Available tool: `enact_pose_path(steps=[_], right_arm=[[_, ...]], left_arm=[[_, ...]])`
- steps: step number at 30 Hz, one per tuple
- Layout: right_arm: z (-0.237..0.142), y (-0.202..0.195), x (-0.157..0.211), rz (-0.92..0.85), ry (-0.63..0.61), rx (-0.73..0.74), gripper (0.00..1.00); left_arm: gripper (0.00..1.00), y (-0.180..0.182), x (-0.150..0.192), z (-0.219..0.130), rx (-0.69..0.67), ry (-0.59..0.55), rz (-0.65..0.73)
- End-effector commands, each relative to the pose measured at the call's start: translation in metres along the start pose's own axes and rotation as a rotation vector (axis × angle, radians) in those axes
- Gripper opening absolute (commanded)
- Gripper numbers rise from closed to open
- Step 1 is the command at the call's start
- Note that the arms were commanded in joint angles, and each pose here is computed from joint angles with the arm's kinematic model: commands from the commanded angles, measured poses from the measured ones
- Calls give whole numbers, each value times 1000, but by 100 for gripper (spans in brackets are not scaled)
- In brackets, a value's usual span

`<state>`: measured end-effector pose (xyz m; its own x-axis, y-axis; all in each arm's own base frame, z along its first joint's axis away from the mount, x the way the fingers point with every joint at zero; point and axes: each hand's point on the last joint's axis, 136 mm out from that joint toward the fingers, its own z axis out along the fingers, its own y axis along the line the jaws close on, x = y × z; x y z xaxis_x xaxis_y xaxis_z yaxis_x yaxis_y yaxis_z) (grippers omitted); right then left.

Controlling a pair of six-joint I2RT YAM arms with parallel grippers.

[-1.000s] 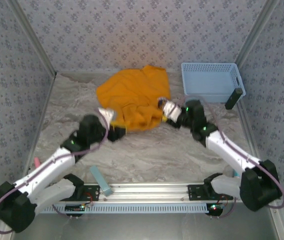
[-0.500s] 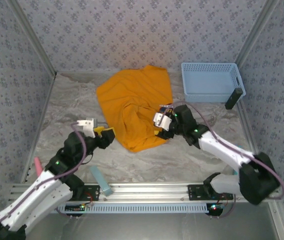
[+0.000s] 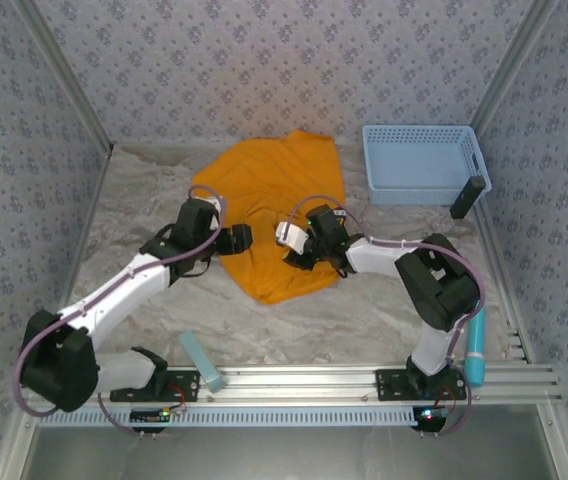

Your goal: Fold the inside-out t-shirt

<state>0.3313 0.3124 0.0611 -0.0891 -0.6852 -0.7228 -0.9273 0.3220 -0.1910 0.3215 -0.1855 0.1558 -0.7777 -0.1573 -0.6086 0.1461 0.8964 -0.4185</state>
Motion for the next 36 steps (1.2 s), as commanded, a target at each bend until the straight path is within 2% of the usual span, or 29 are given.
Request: enact_pose_path(steps=[1, 6, 8, 9, 10, 12, 13, 17, 21, 23, 28, 29, 30, 32, 33, 34, 36], right_arm=[[-5, 37, -11, -19, -43, -132, 2], [-35, 100, -9, -89, -18, -265, 0], [-50, 118, -16, -77, -77, -330, 0], [-56, 124, -21, -68, -109, -360, 3], [-62, 130, -25, -58, -129, -401, 12], [-68, 135, -32, -49, -137, -456, 43], [-68, 130, -35, -31, -138, -453, 48], [-64, 53, -45, 264, -218, -254, 48], [-44, 18, -26, 313, -122, -98, 49], [-29, 12, -18, 329, -101, -71, 49], [-3, 2, -10, 428, -114, -23, 44], [1, 3, -7, 437, -105, -14, 43], [5, 4, -4, 447, -94, 5, 36], [7, 3, 1, 467, -86, 59, 12], [4, 0, 1, 478, -104, 86, 3], [-2, -3, 2, 495, -123, 106, 0], [-13, -4, 5, 519, -136, 123, 0]], left_arm=[[76, -11, 5, 11, 100, 125, -78], [75, -25, 23, 30, 163, 239, -107], [75, -28, 28, 38, 177, 256, -116], [75, -29, 30, 42, 176, 264, -119], [74, -32, 31, 46, 177, 273, -122], [73, -40, 35, 52, 187, 298, -112], [73, -46, 39, 55, 196, 312, -99], [73, -60, 54, 64, 194, 365, -37], [68, -52, 63, 79, 136, 377, -49], [61, -46, 69, 87, 111, 392, -58], [16, -36, 77, 90, 132, 448, -45], [9, -32, 78, 86, 144, 453, -48], [6, -29, 78, 83, 157, 452, -52], [0, -22, 80, 73, 193, 445, -67], [0, -20, 82, 69, 210, 448, -79], [0, -14, 84, 64, 217, 448, -96], [0, -3, 87, 55, 202, 438, -109]])
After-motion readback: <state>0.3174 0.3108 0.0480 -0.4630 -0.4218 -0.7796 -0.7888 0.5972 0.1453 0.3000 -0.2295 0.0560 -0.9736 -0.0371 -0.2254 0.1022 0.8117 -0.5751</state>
